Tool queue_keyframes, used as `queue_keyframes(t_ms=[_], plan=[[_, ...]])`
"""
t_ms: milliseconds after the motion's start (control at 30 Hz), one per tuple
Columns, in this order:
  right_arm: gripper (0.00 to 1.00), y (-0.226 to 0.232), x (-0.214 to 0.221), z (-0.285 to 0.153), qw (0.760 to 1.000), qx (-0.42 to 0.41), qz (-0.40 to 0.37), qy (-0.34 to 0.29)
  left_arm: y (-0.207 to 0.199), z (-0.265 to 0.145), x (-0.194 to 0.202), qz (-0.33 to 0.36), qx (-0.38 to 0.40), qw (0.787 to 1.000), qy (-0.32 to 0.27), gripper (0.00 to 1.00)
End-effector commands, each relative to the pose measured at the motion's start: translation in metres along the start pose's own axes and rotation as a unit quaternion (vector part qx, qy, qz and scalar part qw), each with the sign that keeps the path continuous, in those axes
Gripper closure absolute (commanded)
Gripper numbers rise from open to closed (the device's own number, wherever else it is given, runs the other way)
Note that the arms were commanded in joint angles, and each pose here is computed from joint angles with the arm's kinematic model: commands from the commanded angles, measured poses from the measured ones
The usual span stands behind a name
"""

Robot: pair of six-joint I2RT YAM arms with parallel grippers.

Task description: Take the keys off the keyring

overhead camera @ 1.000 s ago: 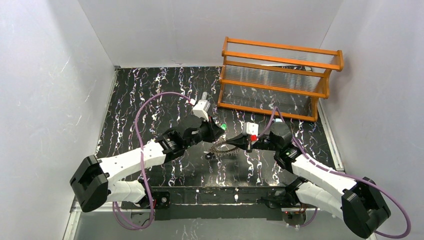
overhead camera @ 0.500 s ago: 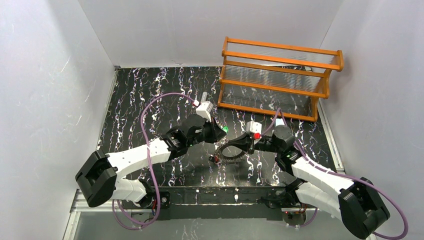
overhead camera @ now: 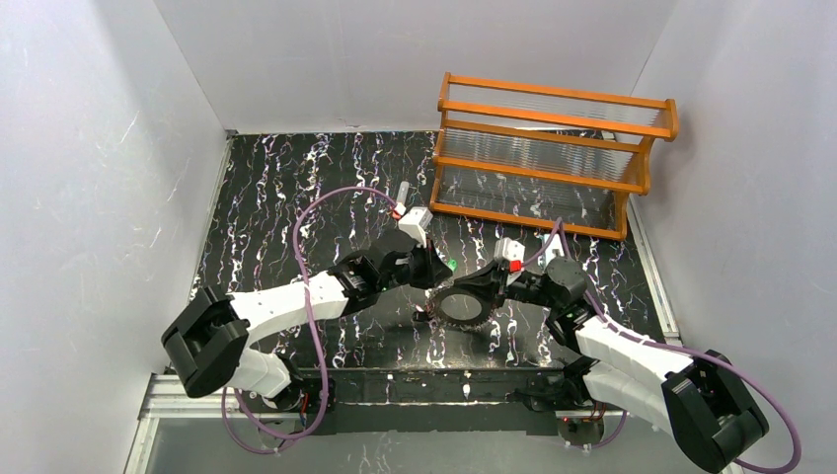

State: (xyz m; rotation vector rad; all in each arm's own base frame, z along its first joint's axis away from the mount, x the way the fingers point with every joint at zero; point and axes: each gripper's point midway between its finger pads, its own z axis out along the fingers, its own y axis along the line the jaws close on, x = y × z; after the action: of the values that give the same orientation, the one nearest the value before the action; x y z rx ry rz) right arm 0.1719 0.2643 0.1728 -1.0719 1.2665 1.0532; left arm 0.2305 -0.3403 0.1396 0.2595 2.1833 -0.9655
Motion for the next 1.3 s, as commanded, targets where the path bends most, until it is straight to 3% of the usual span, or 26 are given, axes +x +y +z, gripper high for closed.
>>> queue_keyframes(t_ms=[0, 167, 333, 533, 700, 1267], plan=[[0.99, 0.01, -0.072, 0.002, 0.989, -0.025, -0.087, -0.116, 0.046, 0.002, 0.026, 0.042, -0.089, 0.995, 0.027, 1.0], [0.99, 0.005, -0.074, 0.002, 0.989, -0.01, -0.079, -0.122, 0.03, 0.001, 0.028, 0.073, -0.069, 0.995, 0.016, 1.0], [0.99, -0.004, -0.054, 0.003, 0.996, 0.011, -0.048, -0.073, 0.022, -0.007, 0.008, 0.08, -0.058, 0.995, -0.029, 1.0], [0.65, -0.013, -0.032, -0.001, 0.999, 0.033, -0.014, 0.029, 0.015, -0.019, -0.011, 0.107, -0.047, 0.991, -0.065, 1.0], [0.5, -0.015, -0.014, 0.001, 0.998, 0.027, 0.004, 0.058, 0.008, -0.025, -0.019, 0.119, -0.033, 0.989, -0.079, 1.0], [0.45, -0.01, 0.005, 0.027, 0.998, -0.053, -0.001, 0.026, -0.019, -0.033, -0.034, 0.137, 0.018, 0.986, -0.093, 1.0]])
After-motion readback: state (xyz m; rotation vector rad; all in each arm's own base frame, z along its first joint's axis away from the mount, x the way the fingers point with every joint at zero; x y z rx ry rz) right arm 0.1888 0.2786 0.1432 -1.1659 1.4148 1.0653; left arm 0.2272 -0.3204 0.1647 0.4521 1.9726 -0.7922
